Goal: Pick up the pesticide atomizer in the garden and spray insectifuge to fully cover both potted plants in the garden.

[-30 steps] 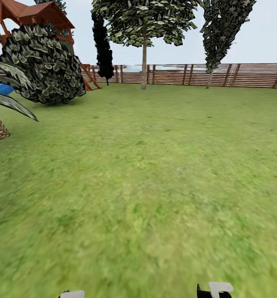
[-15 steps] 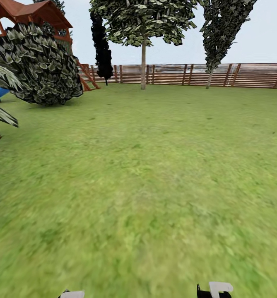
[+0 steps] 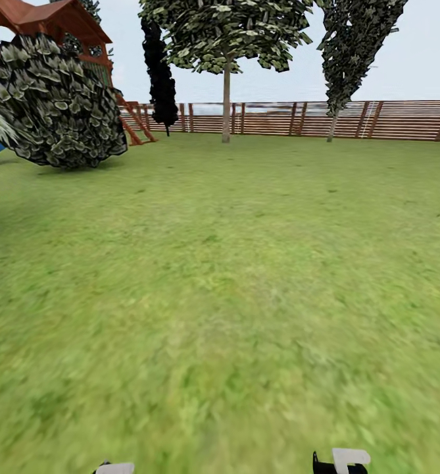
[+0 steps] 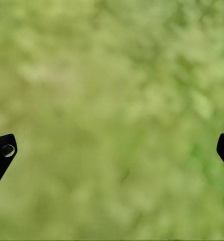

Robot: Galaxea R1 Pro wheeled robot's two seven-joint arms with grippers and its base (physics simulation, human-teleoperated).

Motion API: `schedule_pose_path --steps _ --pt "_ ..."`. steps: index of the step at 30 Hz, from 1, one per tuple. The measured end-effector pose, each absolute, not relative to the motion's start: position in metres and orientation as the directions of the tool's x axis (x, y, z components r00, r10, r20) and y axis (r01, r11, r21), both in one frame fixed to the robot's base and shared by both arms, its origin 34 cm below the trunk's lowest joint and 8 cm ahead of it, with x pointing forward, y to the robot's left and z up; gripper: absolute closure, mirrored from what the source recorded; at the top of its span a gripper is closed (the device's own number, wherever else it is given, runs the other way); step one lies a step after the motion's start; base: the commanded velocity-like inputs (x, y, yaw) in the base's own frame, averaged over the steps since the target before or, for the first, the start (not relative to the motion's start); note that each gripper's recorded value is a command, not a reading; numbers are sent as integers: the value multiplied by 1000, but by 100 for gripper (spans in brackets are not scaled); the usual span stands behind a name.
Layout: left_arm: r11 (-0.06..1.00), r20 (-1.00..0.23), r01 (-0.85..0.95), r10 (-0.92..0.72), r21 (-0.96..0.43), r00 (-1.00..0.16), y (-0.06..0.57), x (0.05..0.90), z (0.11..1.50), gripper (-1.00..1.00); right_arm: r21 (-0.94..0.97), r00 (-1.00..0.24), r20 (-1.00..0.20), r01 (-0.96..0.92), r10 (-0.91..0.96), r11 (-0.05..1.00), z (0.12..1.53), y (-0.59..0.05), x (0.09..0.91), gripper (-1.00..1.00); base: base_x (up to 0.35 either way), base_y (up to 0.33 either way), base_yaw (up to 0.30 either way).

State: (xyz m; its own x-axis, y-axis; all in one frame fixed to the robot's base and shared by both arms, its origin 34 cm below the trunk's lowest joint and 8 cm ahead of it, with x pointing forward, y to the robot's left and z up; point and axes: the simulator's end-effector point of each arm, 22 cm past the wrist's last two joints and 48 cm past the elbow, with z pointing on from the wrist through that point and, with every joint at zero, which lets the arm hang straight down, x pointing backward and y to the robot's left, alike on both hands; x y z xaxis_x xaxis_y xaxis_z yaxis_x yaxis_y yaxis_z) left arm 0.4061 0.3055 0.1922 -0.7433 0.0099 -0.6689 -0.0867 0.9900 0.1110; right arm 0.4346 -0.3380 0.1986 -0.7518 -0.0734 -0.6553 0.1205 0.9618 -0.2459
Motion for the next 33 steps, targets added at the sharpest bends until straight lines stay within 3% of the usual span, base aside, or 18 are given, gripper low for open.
schedule_pose_path --steps 33 --pt "989 -670 -90 9 113 -742 307 406 193 100 -246 -752 -655 120 -74 962 199 -338 435 -100 319 -162 0"
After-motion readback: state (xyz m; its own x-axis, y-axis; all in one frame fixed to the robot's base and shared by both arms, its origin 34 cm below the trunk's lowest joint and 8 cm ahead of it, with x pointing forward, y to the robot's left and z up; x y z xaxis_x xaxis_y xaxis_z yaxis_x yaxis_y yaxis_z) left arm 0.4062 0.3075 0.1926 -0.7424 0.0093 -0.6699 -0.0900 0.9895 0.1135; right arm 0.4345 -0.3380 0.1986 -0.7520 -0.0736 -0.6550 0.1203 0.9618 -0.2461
